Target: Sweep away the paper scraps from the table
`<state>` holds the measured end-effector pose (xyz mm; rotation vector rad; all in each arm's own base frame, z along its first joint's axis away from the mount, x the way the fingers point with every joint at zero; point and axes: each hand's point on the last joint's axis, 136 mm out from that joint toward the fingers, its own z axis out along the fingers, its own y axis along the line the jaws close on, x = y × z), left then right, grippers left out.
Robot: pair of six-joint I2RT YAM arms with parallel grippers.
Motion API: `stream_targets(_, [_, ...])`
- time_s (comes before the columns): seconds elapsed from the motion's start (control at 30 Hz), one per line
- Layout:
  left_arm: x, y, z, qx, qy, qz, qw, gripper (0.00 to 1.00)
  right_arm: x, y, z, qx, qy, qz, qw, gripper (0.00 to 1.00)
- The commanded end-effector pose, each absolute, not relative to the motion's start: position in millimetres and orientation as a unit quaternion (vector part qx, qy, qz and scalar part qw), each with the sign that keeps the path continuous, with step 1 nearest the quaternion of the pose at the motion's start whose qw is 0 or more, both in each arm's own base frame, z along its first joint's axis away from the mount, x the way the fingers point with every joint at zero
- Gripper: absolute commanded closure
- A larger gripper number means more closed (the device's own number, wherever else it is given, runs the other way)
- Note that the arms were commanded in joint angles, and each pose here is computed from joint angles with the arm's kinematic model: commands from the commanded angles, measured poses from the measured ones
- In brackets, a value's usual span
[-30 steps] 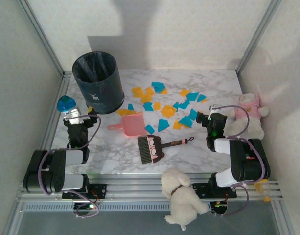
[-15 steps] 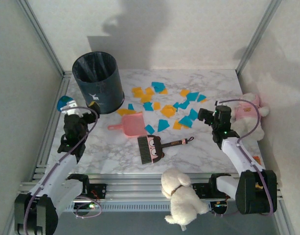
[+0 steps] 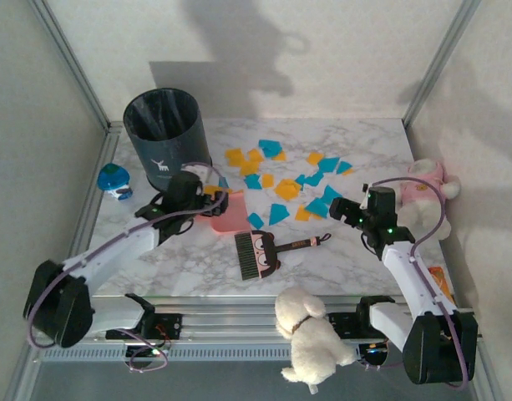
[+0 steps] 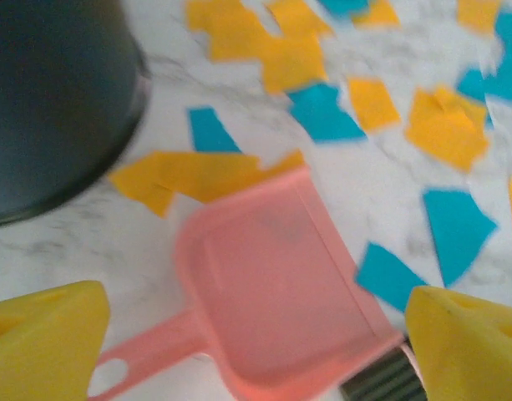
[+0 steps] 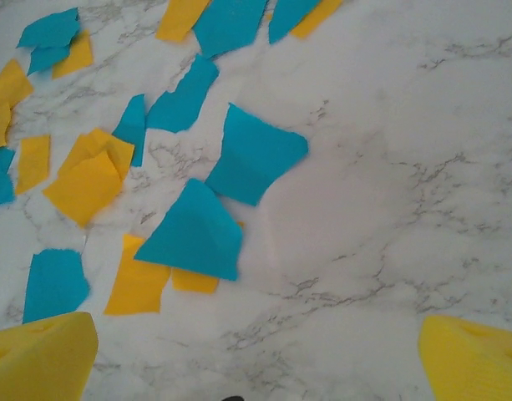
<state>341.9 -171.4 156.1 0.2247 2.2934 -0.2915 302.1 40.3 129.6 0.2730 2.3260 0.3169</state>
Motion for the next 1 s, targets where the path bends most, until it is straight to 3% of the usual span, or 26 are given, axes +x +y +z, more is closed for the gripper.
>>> stream_targets(0.0, [318,-202,130,0.220,0.918,-0.100,0.313,0.16,294,45,133,0.102,0.912,0.135,0.374,0.01])
stream_targets(0.13, [306,-240,119,0.305,0.908,-0.117,0.263,0.25,291,44,135,0.096,0.909,0.131,0.384,0.01])
stream_targets(0.3, [282,-296,117,0.406,0.869,-0.166,0.230,0.28,287,40,131,0.099,0.913,0.121,0.376,0.01])
stream_targets(0.43, [264,-328,107,0.469,0.840,-0.192,0.193,0.38,286,39,129,0.107,0.914,0.117,0.373,0.01])
stream_targets(0.97, [246,-376,64,0.588,0.772,-0.187,0.153,0.43,281,34,121,0.125,0.916,0.109,0.366,0.01])
